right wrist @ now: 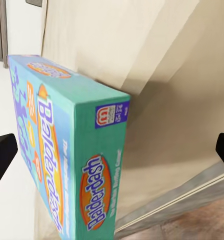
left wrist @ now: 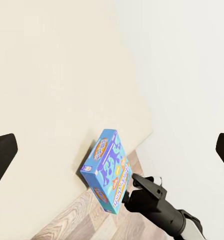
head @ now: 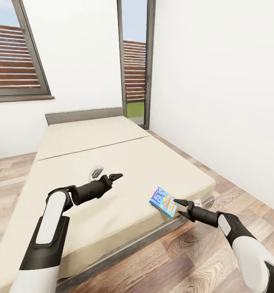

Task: Put all the toys in the child's room - the three board games (two on the bed and one on the table), the two jigsaw puzzles on the table, and the tennis ball on the table - inside the toy box on the table in the child's room.

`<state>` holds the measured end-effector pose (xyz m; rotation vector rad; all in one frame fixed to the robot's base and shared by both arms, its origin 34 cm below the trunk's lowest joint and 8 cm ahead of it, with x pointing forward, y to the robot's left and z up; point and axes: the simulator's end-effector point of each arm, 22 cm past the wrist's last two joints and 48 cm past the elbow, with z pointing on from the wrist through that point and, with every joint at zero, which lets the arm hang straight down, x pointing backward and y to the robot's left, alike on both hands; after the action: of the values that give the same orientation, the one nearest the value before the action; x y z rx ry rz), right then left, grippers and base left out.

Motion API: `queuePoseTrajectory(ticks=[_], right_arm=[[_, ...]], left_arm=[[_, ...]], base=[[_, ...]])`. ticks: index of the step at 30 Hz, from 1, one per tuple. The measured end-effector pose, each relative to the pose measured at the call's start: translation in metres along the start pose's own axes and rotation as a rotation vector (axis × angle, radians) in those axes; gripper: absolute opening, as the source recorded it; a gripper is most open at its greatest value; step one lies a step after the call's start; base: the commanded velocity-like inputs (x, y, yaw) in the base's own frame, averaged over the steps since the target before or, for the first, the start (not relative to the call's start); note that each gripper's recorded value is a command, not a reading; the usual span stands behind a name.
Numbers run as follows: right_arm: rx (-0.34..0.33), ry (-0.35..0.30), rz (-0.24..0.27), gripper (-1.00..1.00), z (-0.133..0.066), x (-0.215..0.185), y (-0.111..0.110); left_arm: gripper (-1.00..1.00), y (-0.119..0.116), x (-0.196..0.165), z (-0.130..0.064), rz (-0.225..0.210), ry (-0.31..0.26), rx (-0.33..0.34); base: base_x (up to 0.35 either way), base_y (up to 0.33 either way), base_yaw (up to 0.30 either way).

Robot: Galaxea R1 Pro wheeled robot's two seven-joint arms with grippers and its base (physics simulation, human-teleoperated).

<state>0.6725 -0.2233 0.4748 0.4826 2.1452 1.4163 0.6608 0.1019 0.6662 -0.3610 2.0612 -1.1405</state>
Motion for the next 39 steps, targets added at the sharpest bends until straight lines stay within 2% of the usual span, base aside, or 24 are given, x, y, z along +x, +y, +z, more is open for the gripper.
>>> queuePoseTrajectory(ticks=[24,31,39], right_arm=[[0.001,0.009,0.005,1.00,0.006,0.006,0.001],[0.046,0.020,-0.005,1.00,-0.008,0.001,-0.012],[0.060,0.023,-0.009,1.00,-0.012,0.000,-0.017]], left_arm=[[1.00,0.000,0.000,0.000,0.000,0.000,-0.001],[1.00,0.000,0.000,0.000,0.001,-0.001,-0.001],[1.00,0.000,0.000,0.000,0.001,0.000,-0.001]], base=[[0.000,0.000,0.017],[0.000,0.000,0.134],[0.000,0.000,0.053]])
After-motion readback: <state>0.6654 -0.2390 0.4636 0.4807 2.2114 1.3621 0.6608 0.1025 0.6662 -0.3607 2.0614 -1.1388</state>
